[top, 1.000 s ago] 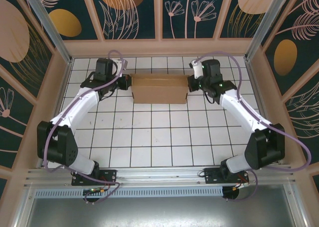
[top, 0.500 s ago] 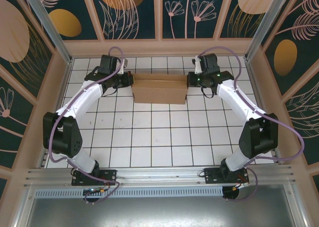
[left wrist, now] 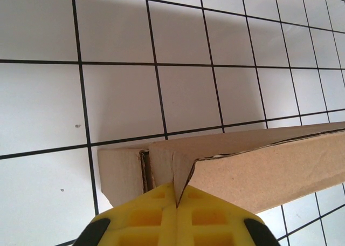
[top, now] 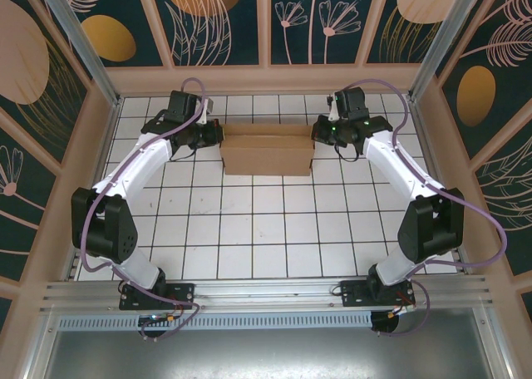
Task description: Fold the paper box
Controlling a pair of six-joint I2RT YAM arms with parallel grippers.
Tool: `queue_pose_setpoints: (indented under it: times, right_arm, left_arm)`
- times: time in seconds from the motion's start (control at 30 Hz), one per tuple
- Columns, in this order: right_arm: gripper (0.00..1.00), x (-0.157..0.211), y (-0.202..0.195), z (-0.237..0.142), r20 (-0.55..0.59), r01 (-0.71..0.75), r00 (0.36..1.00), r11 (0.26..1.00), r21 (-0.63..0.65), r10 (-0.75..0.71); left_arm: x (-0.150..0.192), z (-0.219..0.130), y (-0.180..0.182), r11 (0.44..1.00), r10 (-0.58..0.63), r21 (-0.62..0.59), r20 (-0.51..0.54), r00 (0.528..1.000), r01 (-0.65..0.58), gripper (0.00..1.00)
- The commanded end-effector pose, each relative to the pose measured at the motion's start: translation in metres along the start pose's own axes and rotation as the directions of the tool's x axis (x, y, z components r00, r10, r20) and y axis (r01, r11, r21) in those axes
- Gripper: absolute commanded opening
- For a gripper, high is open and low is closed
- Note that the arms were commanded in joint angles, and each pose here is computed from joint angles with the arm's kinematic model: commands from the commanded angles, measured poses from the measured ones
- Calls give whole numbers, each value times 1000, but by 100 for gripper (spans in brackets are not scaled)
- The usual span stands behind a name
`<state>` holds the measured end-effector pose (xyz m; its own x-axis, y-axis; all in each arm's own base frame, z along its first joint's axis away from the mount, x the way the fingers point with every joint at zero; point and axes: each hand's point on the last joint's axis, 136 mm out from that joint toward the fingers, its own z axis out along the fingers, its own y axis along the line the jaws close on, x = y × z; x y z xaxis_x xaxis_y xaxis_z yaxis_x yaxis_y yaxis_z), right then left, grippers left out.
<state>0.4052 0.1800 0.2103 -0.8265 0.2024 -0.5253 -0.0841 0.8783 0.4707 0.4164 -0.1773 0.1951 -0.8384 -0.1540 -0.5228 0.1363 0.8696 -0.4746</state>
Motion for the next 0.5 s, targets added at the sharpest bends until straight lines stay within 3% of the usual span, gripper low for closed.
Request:
queue_pose_setpoints:
  times: [0.0,0.23,0.47]
  right_arm:
    - [0,5,8,1,6,0,1000,999,-37,0]
    - [0,16,-6,1,84,80,993,996,44,-84]
    - [0,23,-13,-4,173,113,978,992,47,-120]
  left_arm:
    - [4,-2,-12,1000,10,22,-24,1000,-9,0]
    - [9,-1,-3,999,32,-10,-15,999,-32,0]
    - [16,0,6,997,65,-37,1,998,-65,0]
